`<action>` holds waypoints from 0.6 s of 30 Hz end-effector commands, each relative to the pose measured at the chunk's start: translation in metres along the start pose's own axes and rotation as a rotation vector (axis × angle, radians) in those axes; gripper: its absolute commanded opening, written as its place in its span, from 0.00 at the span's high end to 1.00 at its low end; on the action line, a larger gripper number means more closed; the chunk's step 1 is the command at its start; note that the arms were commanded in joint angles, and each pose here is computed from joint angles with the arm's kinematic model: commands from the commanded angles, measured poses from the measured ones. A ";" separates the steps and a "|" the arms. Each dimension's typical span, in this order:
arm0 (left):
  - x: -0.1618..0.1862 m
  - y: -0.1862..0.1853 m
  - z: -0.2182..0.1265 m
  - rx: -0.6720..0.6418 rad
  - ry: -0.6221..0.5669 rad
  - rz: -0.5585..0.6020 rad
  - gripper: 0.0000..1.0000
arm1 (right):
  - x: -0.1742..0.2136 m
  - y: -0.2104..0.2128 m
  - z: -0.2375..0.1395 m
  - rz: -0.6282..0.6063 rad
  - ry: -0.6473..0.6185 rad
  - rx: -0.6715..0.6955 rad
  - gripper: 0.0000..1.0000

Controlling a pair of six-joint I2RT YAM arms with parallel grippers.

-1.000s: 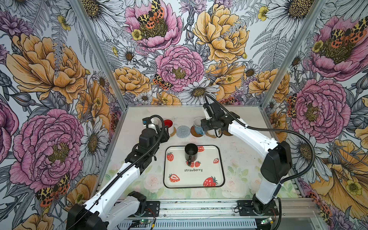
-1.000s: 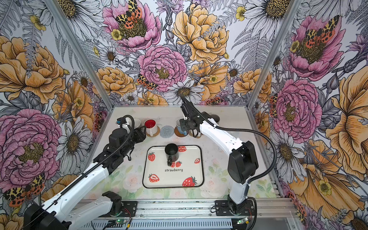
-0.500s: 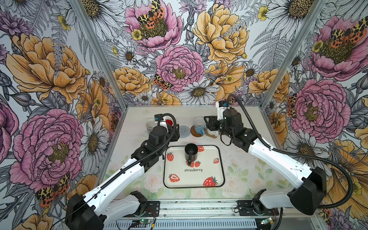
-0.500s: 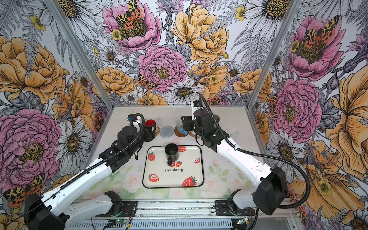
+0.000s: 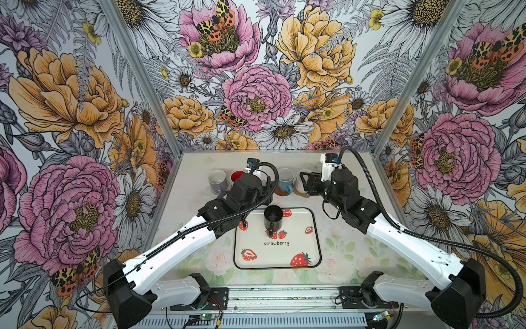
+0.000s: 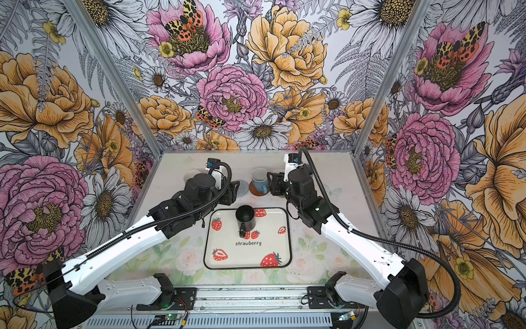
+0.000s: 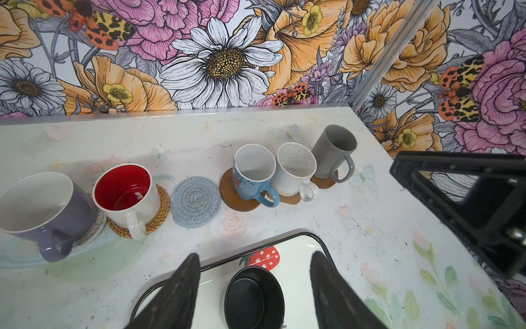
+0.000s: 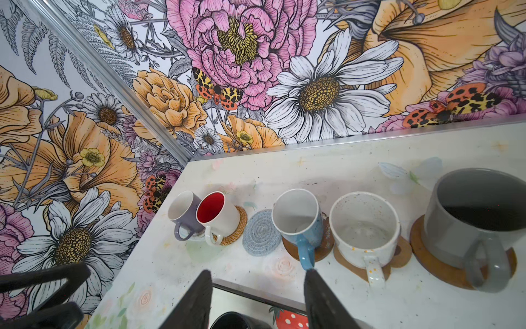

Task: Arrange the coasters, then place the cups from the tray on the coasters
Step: 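Move the left gripper over the black mug while the right gripper draws back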

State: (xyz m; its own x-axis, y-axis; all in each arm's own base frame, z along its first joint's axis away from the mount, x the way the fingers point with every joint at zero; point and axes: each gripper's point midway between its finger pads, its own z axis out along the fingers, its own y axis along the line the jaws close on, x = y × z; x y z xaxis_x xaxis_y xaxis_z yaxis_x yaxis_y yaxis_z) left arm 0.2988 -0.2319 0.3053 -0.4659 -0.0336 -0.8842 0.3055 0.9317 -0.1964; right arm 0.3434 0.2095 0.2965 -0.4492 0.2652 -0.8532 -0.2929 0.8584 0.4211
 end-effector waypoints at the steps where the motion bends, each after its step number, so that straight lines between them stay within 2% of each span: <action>1: -0.002 0.009 -0.023 -0.024 0.018 0.039 0.36 | -0.009 -0.009 -0.008 0.021 -0.049 0.027 0.45; 7: 0.004 0.009 -0.040 0.013 0.042 0.015 0.36 | -0.008 -0.015 -0.010 0.029 -0.053 0.038 0.44; 11: 0.013 0.003 -0.046 0.020 0.089 0.042 0.36 | -0.007 -0.013 -0.007 0.035 -0.047 0.030 0.44; 18: 0.056 -0.003 -0.036 0.018 0.244 0.100 0.35 | -0.002 -0.016 -0.004 0.035 -0.041 0.040 0.44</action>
State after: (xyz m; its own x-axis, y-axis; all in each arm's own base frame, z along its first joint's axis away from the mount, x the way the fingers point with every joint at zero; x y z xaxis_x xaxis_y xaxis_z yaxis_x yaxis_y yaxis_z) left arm 0.2499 -0.2221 0.2908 -0.5613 0.1045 -0.8210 0.3658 0.9211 -0.1329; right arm 0.3433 0.1966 0.2905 -0.4435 0.2918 -0.8474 -0.2535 0.8660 0.4309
